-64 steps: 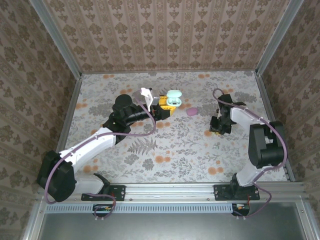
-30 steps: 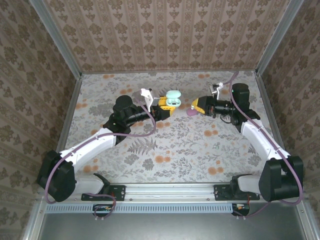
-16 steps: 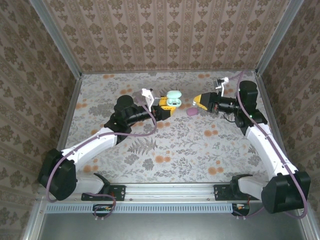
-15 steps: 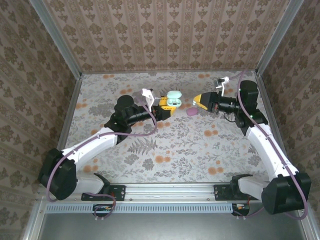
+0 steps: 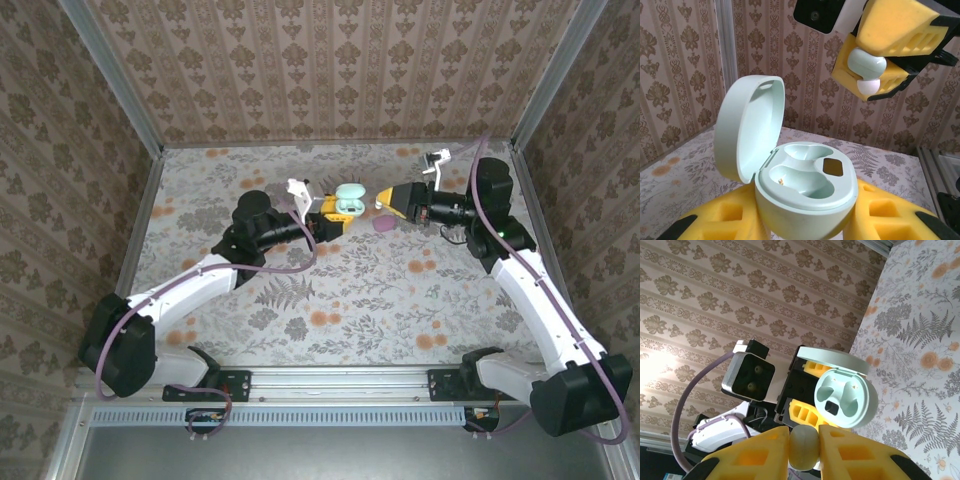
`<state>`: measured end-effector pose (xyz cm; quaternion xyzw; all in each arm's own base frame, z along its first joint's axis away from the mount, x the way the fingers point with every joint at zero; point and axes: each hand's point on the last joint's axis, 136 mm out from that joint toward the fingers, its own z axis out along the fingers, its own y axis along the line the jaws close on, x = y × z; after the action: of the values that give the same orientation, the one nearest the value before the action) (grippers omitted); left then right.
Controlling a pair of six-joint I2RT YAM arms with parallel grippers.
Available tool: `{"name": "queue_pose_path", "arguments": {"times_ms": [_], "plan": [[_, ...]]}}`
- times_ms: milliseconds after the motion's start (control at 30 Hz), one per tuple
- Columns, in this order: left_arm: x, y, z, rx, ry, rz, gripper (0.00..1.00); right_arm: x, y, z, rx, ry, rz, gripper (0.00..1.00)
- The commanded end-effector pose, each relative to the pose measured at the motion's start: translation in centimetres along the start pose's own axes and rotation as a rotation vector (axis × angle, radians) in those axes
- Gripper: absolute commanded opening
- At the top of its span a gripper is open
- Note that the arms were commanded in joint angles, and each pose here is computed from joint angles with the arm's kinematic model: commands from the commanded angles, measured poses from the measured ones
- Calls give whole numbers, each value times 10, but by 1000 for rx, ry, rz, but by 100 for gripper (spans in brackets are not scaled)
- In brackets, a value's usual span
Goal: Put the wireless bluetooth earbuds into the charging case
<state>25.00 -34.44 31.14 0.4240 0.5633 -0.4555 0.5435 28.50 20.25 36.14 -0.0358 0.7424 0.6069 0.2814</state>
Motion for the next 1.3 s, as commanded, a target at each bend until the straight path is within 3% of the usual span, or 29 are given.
{"name": "queue_pose_path", "arguments": {"times_ms": [0,467,1267], "plan": [[-5,-2,-1,-18,-33,73,33,-5,20,0,-8,-27,-71,24],[-7,-3,-1,-52,-56,125,33,5,40,12,-35,0,-113,24],[-7,-8,2,-47,-53,155,32,12,34,22,-12,12,-115,24]]}}
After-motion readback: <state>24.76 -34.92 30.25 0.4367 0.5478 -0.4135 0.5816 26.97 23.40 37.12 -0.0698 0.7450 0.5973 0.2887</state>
